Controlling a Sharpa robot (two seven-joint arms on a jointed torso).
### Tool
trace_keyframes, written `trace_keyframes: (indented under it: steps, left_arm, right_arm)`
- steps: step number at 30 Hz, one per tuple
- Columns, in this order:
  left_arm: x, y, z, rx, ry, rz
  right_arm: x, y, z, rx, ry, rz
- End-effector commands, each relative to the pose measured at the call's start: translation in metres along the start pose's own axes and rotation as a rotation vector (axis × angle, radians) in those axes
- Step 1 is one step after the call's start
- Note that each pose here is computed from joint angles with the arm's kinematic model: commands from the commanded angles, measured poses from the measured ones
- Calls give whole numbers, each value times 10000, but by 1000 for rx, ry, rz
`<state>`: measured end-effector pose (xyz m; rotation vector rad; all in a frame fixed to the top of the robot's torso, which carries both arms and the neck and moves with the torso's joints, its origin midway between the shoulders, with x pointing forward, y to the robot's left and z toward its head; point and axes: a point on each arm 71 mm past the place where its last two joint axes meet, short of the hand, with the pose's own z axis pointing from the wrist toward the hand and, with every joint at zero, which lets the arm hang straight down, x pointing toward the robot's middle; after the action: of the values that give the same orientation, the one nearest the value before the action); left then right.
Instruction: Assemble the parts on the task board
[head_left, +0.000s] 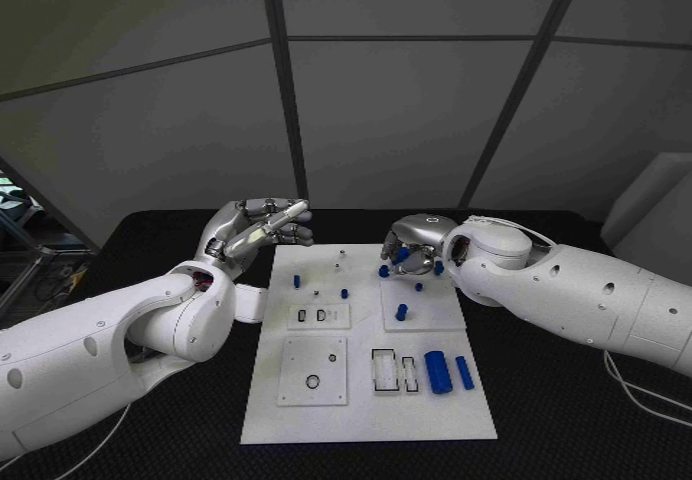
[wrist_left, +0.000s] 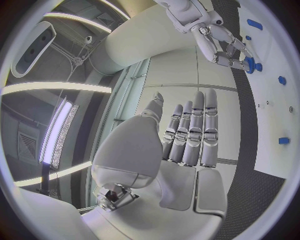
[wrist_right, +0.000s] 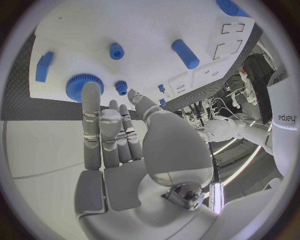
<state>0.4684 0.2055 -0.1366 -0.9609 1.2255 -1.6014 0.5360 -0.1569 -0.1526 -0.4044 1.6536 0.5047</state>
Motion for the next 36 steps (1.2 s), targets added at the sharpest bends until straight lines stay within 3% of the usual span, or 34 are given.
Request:
trace_keyframes:
  steps: [1, 24, 36]
  left_arm:
    - [20, -17, 0, 7, 20, -1]
    - [22, -43, -22, 4, 27, -3]
    - [15, -47, -25, 3, 26, -1]
  right_arm:
    - [-13, 5, 12, 3, -2, -12]
    - [9, 27, 74, 6, 16, -12]
    - [-17, 45, 72, -2, -18, -8]
